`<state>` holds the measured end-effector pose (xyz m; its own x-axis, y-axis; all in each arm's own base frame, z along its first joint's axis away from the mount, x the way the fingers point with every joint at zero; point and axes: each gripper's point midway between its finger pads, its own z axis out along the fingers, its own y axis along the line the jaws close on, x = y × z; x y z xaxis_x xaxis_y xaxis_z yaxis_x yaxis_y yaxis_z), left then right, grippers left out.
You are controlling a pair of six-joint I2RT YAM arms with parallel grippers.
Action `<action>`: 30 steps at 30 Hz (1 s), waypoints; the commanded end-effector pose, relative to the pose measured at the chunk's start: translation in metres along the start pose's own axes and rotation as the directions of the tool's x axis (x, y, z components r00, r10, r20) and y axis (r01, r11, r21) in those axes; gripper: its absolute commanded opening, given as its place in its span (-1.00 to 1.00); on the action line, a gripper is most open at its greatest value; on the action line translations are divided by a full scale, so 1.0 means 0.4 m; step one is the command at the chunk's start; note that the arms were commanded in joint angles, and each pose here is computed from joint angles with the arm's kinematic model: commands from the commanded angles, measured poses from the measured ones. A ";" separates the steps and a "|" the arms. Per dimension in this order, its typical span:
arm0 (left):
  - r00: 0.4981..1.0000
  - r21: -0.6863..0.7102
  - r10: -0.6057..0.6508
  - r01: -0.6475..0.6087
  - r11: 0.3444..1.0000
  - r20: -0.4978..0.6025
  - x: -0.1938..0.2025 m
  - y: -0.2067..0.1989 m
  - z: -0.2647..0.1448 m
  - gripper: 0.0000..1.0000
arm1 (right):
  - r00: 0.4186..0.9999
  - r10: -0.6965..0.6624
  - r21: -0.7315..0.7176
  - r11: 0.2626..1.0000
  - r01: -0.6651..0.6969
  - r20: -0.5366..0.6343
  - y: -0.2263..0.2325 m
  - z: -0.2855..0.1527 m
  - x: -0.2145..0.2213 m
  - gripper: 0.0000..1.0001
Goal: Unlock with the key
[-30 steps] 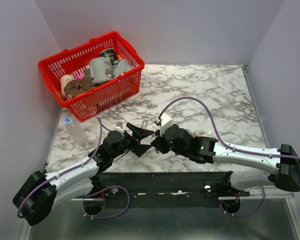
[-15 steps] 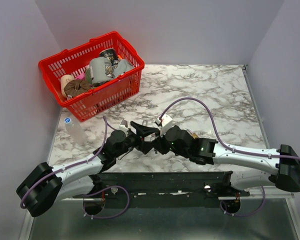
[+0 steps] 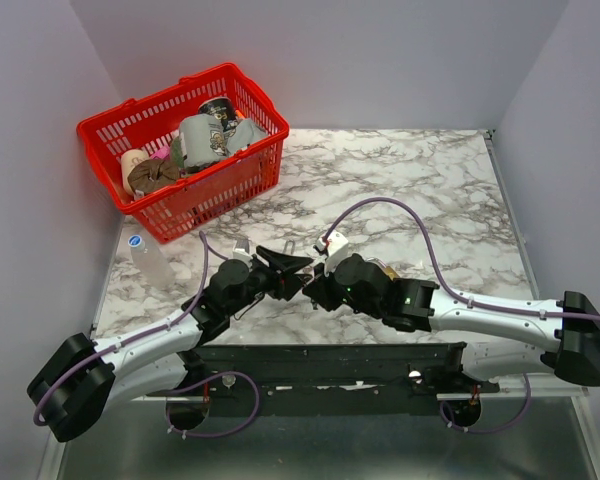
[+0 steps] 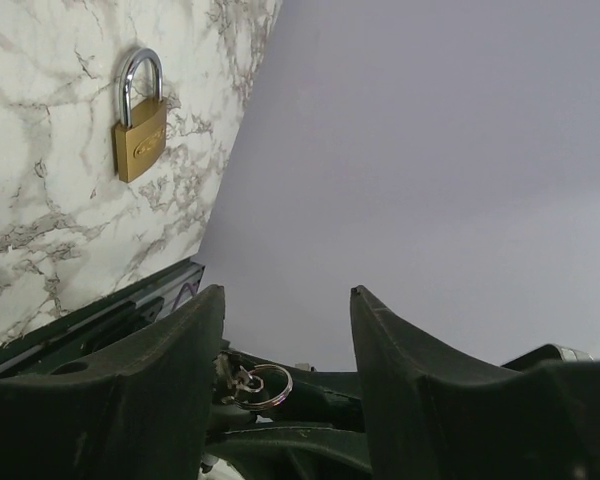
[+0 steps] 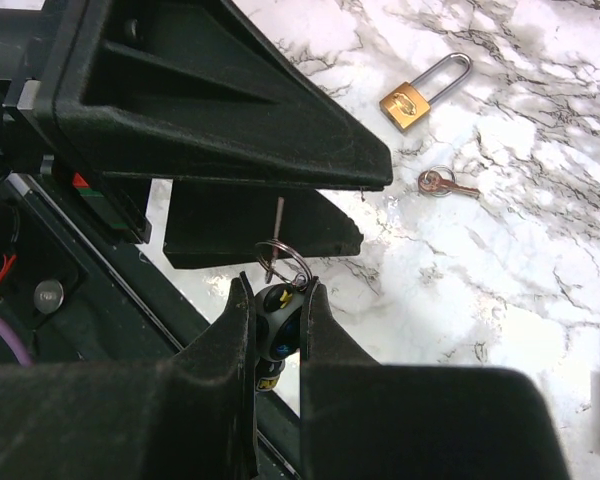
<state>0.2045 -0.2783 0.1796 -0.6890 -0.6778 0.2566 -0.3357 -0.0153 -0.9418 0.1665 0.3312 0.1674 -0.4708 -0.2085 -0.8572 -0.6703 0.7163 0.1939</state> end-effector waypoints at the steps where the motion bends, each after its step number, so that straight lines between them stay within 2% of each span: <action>1: 1.000 0.000 0.020 -0.020 1.000 0.020 -0.003 -0.012 0.006 0.12 | 1.000 0.018 -0.012 1.000 -0.018 0.023 0.006 -0.007 -0.013 -0.99; 13: 0.999 -0.027 0.031 -0.030 0.999 0.029 -0.008 0.002 0.007 -0.47 | 1.000 0.015 -0.012 1.000 -0.015 0.024 0.006 -0.009 -0.014 -0.99; 16: 0.999 -0.034 0.037 -0.036 0.999 0.039 -0.013 0.010 0.008 -0.67 | 0.999 0.018 -0.017 1.000 -0.018 0.027 0.007 -0.013 -0.015 -0.99; 19: 0.996 -0.040 0.065 -0.063 0.997 0.054 -0.021 0.018 0.009 -0.98 | 0.999 0.017 -0.025 1.000 -0.016 0.030 0.008 -0.019 -0.016 -0.99; 23: 0.975 -0.046 0.194 -0.190 0.981 0.107 -0.047 0.019 0.011 -1.00 | 0.999 0.034 -0.051 0.998 -0.032 0.035 0.011 -0.039 -0.013 -0.94; 24: 0.958 -0.041 0.262 -0.259 0.965 0.113 -0.050 0.016 0.010 -1.00 | 0.999 0.037 -0.060 0.998 -0.035 0.032 0.012 -0.043 -0.006 -0.89; 27: 0.932 0.005 0.337 -0.341 0.940 0.131 -0.055 -0.006 0.005 -1.00 | 0.999 0.032 -0.089 0.996 -0.029 0.035 0.018 -0.064 -0.009 -0.57; 28: 0.913 0.026 0.386 -0.393 0.919 0.133 -0.054 -0.014 0.001 -1.00 | 0.999 0.035 -0.096 0.995 -0.031 0.042 0.018 -0.071 -0.011 -0.29; 30: 0.895 0.052 0.425 -0.435 0.899 0.139 -0.051 -0.031 -0.003 -1.00 | 0.998 0.050 -0.125 0.991 -0.044 0.046 0.022 -0.083 -0.016 0.00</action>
<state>0.2084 -0.2729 0.1688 -0.7185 -0.6955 -0.0033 -0.1598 0.1697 -0.9725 0.1546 0.3200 0.1801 -0.4681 -0.1693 -0.8673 -0.6923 0.6802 0.2409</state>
